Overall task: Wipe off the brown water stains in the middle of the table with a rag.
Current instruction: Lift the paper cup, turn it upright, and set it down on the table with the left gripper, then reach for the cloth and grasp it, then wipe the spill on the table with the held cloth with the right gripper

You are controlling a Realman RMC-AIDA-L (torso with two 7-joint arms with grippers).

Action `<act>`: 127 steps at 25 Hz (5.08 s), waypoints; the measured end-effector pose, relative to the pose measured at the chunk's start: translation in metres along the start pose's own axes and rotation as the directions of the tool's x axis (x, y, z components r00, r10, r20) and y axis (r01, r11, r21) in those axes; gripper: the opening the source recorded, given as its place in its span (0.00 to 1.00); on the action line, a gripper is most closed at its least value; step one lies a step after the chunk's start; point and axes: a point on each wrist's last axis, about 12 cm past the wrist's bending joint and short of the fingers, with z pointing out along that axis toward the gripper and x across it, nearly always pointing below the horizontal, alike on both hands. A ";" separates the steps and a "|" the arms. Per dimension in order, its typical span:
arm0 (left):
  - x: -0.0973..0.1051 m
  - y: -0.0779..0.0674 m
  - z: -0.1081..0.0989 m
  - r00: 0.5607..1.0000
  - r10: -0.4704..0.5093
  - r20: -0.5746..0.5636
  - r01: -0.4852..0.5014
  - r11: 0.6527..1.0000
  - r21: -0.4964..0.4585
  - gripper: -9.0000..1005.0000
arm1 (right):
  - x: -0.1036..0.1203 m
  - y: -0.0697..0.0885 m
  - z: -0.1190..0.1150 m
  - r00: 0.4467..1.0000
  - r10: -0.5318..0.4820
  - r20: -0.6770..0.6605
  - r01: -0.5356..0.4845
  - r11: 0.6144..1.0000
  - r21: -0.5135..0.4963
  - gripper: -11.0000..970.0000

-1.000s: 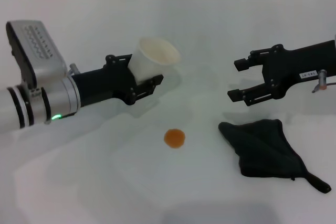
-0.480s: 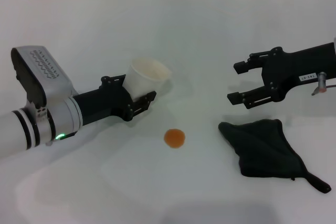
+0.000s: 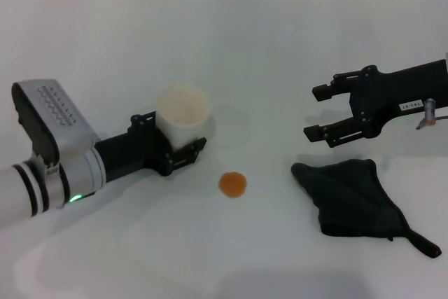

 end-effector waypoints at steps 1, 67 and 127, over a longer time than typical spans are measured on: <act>0.002 -0.001 -0.002 1.000 0.003 -0.003 -0.003 1.000 -0.002 0.55 | 0.000 0.000 0.000 1.000 0.001 0.000 -0.001 1.000 0.001 0.85; -0.039 0.007 -0.129 0.991 0.027 -0.133 0.032 0.905 0.424 0.88 | 0.005 0.045 0.022 0.936 0.084 -0.342 -0.087 0.996 0.008 0.78; -0.037 0.005 -0.117 0.986 0.100 -0.132 -0.034 0.903 0.427 0.87 | -0.048 0.078 0.142 0.912 -0.267 -0.312 0.200 0.952 -0.230 0.07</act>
